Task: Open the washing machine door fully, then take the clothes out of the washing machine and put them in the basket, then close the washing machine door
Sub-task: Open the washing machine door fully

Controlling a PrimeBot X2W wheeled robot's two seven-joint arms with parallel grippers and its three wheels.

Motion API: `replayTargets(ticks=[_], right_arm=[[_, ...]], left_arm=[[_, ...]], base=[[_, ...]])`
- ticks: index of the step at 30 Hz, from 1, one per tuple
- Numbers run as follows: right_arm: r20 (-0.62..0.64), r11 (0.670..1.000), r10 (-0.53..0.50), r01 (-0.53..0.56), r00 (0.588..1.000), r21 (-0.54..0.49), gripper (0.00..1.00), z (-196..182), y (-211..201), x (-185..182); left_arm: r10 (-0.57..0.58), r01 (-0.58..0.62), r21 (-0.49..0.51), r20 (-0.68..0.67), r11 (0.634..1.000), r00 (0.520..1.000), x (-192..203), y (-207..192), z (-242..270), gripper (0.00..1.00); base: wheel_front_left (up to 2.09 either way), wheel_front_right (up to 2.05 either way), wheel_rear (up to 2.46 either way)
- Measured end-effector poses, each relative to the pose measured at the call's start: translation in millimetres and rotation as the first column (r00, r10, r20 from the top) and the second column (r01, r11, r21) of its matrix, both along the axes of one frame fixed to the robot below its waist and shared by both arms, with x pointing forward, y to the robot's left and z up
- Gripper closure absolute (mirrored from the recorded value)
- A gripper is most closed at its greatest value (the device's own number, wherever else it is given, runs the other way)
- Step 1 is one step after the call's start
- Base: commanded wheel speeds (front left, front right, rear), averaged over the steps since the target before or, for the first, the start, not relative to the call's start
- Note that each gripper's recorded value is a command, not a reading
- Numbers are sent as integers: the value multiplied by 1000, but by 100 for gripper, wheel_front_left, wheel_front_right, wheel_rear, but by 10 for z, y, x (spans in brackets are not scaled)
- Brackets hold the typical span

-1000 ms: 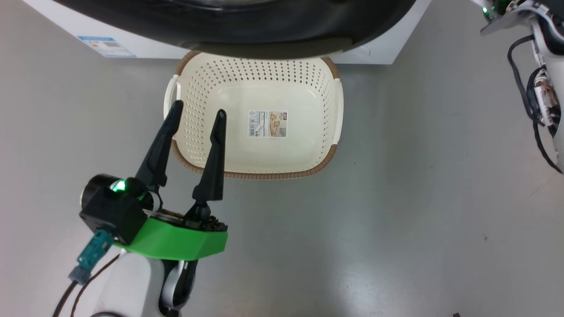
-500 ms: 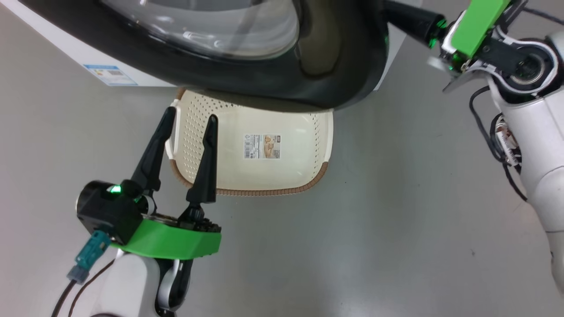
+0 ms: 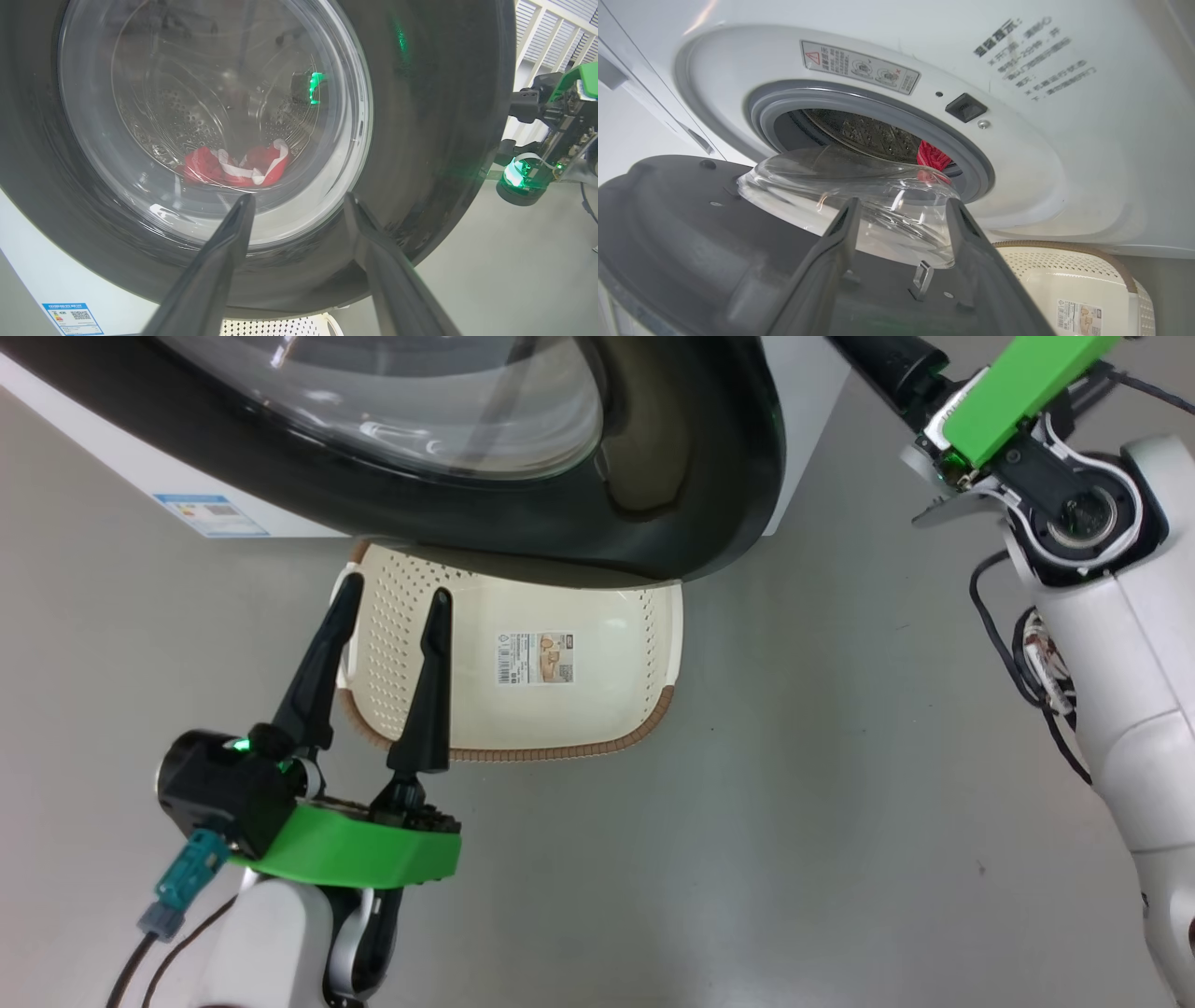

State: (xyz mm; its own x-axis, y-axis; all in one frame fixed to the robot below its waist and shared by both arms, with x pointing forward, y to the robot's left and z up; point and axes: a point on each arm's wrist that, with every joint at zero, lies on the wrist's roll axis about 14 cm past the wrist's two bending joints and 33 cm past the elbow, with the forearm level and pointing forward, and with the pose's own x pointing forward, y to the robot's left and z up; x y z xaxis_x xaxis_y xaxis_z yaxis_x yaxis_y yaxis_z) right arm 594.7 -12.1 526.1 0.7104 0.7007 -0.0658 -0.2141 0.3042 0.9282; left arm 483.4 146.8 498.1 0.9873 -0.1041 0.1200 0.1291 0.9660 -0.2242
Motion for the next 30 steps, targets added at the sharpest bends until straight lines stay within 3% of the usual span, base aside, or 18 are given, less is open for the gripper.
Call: replayTargets(ticks=[6, 11, 14, 19, 23, 30], right_arm=[[139, 969, -191, 209, 972, -132, 0, -99, -397, 16], [303, 896, -264, 349, 916, -274, 0, -262, -685, -141], [404, 837, -261, 414, 877, -359, 0, -384, -840, -278], [466, 756, -212, 446, 859, -479, 0, -567, -1036, -496], [569, 681, -226, 546, 791, -488, 0, -369, -1290, -549], [646, 609, -203, 612, 736, -505, 0, -328, -1289, -902]], left_arm=[[-10, 10, -8, 5, 1000, 1000, 11, -29, 20, 0], [-3, 3, -7, 2, 1000, 1000, 14, -14, 21, 0], [-6, 6, -5, 5, 1000, 1000, -4, -27, 41, 0], [-26, 26, -13, 0, 1000, 1000, -94, -77, 40, 0], [-39, 39, -18, 4, 999, 999, -116, -125, 59, 0], [-53, 53, -14, 25, 998, 998, -137, -163, 146, 0]], base=[[0, 0, 0], [0, 0, 0], [0, 0, 0], [0, 0, 0], [0, 0, 0], [0, 0, 0]])
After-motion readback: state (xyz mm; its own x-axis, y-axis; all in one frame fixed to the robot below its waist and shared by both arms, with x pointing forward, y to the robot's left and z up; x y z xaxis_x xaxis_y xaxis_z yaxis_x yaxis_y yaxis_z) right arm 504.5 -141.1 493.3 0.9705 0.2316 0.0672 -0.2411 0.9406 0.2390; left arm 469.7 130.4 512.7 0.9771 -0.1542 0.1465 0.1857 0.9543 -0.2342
